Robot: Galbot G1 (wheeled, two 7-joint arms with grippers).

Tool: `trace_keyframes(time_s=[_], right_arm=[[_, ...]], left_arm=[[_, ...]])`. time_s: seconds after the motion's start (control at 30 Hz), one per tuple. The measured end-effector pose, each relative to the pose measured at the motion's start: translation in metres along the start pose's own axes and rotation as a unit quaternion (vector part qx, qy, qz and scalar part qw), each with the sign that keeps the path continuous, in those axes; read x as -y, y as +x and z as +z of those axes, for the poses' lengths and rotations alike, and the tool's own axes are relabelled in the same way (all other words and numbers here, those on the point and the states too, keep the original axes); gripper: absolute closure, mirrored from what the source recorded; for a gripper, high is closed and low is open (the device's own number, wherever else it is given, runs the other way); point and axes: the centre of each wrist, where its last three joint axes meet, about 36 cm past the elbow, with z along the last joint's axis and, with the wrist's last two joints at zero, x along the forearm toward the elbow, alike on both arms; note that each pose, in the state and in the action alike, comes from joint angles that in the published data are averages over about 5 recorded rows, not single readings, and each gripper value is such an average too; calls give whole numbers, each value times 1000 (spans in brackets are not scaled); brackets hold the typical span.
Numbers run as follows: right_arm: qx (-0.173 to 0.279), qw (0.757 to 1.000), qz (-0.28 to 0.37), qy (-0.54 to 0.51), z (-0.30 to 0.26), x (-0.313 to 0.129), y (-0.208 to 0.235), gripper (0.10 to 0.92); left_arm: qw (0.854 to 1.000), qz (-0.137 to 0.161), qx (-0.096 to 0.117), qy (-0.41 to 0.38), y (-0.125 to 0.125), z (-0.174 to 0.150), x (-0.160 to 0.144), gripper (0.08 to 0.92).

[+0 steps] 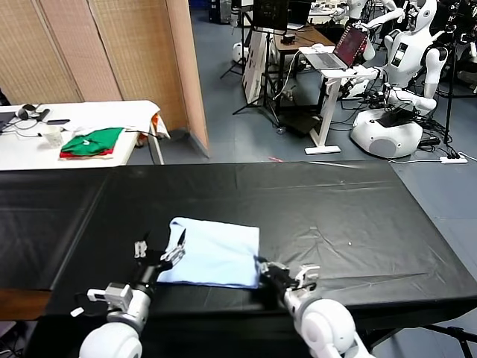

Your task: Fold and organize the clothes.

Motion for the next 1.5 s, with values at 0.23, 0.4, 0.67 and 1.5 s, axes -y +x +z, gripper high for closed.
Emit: trace_keyframes(time_s=[0.23, 0.4, 0.67, 1.5], right_arm=[[15, 999, 26, 45, -17, 27, 11, 861], [13, 998, 28, 62, -22, 29, 18, 617], [26, 995, 45, 88, -26, 31, 41, 174], [178, 951, 181, 175, 74, -6, 152, 115]], left_arm=[[1000, -5, -2, -3, 0, 4, -3, 92], [1000, -10, 2, -6, 4, 3, -8, 92], [1000, -9, 20, -12, 9, 4, -14, 93], [994, -70, -86, 15, 88, 0, 1, 92]])
